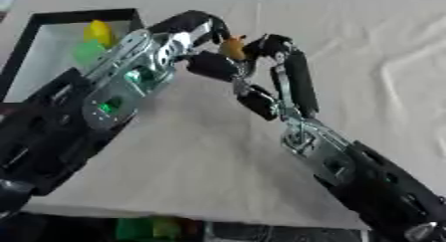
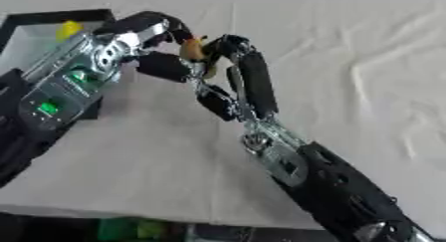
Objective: Pick up the objects with one hand, pass them to the other hand, and then place them into the box on the other side of the table.
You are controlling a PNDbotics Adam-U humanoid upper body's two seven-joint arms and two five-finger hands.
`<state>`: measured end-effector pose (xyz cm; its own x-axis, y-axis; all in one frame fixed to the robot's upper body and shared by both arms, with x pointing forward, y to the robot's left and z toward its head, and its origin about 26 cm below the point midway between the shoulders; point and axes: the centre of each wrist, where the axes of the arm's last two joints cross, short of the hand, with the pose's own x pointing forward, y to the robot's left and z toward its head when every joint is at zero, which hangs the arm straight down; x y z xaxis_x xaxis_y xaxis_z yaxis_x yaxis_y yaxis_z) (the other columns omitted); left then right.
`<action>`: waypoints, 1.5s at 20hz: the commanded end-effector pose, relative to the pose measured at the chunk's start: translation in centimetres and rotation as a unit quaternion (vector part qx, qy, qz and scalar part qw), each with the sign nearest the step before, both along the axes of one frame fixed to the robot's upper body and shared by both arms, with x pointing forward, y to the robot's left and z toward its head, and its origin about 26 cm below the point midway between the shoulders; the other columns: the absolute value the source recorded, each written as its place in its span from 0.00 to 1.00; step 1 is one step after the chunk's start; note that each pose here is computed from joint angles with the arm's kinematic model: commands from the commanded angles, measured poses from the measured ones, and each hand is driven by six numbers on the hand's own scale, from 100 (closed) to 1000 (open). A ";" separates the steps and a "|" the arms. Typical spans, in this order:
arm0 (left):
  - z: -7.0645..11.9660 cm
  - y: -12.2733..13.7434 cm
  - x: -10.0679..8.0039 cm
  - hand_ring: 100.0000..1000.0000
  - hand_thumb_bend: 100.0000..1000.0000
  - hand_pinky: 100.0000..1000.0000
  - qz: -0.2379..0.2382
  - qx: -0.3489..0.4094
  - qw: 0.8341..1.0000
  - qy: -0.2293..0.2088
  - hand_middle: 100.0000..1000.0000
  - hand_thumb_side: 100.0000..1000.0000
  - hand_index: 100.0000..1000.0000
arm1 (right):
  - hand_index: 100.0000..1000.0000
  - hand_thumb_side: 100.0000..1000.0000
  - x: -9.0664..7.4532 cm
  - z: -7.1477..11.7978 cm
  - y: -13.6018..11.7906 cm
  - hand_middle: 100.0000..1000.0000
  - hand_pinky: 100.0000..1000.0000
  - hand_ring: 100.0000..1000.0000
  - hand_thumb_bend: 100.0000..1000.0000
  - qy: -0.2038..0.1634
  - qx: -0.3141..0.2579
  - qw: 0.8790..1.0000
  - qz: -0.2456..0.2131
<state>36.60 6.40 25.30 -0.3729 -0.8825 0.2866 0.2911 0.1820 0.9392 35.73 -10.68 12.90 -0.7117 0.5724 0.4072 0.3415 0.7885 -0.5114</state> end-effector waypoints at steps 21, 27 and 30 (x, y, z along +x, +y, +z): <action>0.0 -0.1 0.4 0.80 0.00 0.79 0.046 0.015 0.997 0.053 0.62 0.10 0.53 | 0.43 0.00 -0.1 0.8 0.0 0.33 0.51 0.50 0.00 -0.032 -0.012 0.999 0.005; -0.3 -0.1 0.7 0.77 0.00 0.76 0.046 0.028 0.997 0.056 0.57 0.12 0.43 | 0.44 0.00 -0.1 0.7 -0.2 0.34 0.50 0.51 0.00 -0.032 -0.012 0.999 -0.005; -0.3 -0.1 0.8 0.76 0.00 0.74 0.046 0.032 0.997 0.057 0.55 0.13 0.41 | 0.45 0.00 -0.1 0.6 -0.2 0.34 0.50 0.51 0.00 -0.029 -0.016 0.999 -0.010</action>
<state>36.61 5.40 24.82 -0.3867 -0.8837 0.2638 0.2919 0.1540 0.9440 35.52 -10.63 12.29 -0.7102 0.5969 0.3731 0.3583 0.7628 -0.5383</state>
